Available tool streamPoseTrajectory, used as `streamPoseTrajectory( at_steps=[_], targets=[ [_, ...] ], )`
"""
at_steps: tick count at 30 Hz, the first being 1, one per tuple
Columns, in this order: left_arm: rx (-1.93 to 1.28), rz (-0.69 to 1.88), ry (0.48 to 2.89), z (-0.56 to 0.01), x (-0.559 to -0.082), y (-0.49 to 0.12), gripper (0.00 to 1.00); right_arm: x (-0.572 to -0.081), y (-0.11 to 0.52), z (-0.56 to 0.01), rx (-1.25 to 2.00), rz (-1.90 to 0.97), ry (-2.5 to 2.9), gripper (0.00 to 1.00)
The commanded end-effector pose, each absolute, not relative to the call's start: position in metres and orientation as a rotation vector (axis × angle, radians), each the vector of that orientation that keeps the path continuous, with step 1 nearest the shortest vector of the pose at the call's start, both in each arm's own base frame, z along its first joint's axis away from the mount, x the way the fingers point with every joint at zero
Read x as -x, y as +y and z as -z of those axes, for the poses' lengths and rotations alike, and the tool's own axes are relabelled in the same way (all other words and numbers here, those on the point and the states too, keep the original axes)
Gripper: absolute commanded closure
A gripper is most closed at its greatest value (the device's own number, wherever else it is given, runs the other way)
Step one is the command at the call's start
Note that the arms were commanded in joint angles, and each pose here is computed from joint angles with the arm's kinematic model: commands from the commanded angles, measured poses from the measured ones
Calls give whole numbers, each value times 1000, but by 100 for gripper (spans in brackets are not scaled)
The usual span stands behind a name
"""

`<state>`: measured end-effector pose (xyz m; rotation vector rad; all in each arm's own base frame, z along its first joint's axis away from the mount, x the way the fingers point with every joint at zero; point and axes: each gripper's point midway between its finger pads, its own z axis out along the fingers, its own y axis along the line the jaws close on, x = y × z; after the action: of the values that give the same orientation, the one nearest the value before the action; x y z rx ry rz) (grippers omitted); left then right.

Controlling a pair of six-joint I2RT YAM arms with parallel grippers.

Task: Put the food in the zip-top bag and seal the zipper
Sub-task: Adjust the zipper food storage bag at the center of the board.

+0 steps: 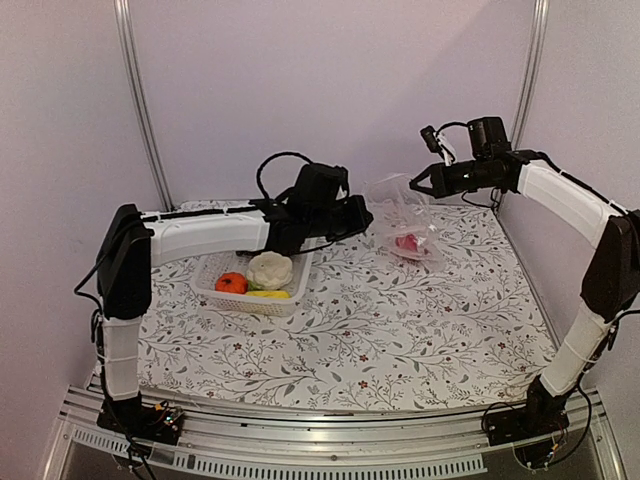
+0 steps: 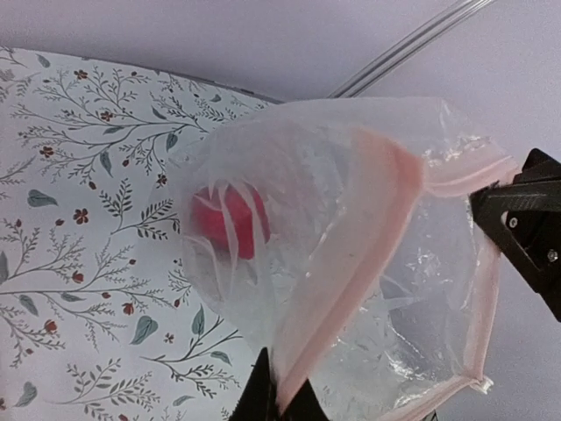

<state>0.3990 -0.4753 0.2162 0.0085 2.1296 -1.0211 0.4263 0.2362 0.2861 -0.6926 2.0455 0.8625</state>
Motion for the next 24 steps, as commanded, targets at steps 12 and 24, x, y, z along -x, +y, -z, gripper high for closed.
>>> streamPoseTrajectory(
  at_steps=[12, 24],
  targets=[
    [-215, 1020, 1871, -305, -417, -523, 55, -490, 133, -367, 451, 51, 1946, 100],
    [-225, 742, 1756, -317, -401, -430, 1, -489, 155, -338, 514, -123, 1996, 100]
  ],
)
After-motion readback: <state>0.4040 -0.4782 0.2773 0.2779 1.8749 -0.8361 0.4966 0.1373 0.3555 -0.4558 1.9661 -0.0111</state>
